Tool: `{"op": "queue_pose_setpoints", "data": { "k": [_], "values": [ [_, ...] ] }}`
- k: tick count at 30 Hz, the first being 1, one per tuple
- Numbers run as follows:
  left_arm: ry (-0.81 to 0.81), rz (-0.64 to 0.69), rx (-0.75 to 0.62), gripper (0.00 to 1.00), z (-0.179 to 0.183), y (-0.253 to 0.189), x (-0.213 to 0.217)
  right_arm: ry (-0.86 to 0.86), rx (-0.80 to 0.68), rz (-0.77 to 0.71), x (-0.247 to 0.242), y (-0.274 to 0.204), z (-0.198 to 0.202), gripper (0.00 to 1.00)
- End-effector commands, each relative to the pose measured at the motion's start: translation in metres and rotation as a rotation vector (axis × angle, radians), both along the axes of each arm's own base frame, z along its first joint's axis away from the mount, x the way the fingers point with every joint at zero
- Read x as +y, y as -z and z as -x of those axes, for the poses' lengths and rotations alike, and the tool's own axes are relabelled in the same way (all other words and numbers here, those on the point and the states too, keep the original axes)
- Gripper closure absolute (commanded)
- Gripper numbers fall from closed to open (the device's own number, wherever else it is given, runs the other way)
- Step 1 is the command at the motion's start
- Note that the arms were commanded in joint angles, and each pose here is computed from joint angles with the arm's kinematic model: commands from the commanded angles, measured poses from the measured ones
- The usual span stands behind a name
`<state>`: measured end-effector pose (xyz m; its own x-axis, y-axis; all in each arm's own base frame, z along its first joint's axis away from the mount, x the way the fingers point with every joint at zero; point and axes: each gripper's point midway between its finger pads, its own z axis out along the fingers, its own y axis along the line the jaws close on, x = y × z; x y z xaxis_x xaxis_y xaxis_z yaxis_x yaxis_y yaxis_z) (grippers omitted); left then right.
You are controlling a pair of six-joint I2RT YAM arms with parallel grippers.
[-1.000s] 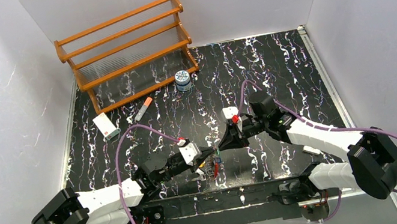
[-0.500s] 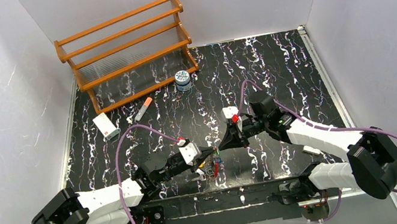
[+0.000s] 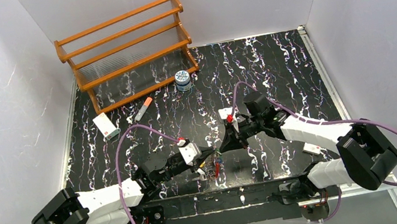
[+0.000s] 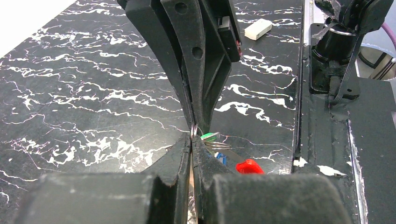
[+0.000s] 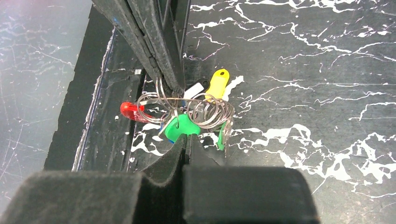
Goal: Put the keys on the keyring
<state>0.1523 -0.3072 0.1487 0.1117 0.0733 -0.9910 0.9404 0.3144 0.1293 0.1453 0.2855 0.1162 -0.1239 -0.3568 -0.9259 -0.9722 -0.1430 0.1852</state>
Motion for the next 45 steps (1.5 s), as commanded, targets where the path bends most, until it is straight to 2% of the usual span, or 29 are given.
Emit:
{"op": "queue_pose_setpoints", "data": {
  "k": [1,4,5,6,9,11,15,21,34,45],
  "values": [
    [0.010,0.069,-0.053,1.00,0.000,-0.025,-0.003,-0.002,-0.079,-0.053,0.007,-0.026,-0.011,0.94],
    [0.007,0.070,-0.053,1.00,-0.001,-0.024,-0.003,0.025,-0.143,-0.095,0.007,-0.040,-0.015,0.69],
    [0.009,0.070,-0.053,1.00,0.000,-0.024,-0.003,0.037,-0.169,-0.113,0.006,-0.045,-0.016,0.57],
    [0.008,0.069,-0.053,1.00,0.000,-0.024,-0.003,0.049,-0.193,-0.130,0.006,-0.050,-0.016,0.50],
    [0.010,0.069,-0.051,1.00,0.000,-0.024,-0.003,0.064,-0.242,-0.178,0.004,-0.060,-0.014,0.37],
    [0.009,0.069,-0.051,1.00,0.000,-0.024,-0.003,0.059,-0.241,-0.186,0.004,-0.061,-0.013,0.35],
    [0.008,0.069,-0.055,1.00,-0.001,-0.025,-0.003,0.027,-0.204,-0.189,0.007,-0.060,-0.009,0.38],
    [0.012,0.067,-0.050,1.00,-0.001,-0.024,-0.004,-0.023,-0.154,-0.218,0.014,-0.064,-0.004,0.57],
    [0.014,0.066,-0.051,1.00,-0.001,-0.024,-0.005,-0.043,-0.117,-0.207,0.017,-0.053,0.002,0.59],
    [0.019,0.067,-0.052,1.00,0.000,-0.025,-0.005,-0.042,-0.111,-0.195,0.019,-0.047,0.000,0.76]
  ]
}}
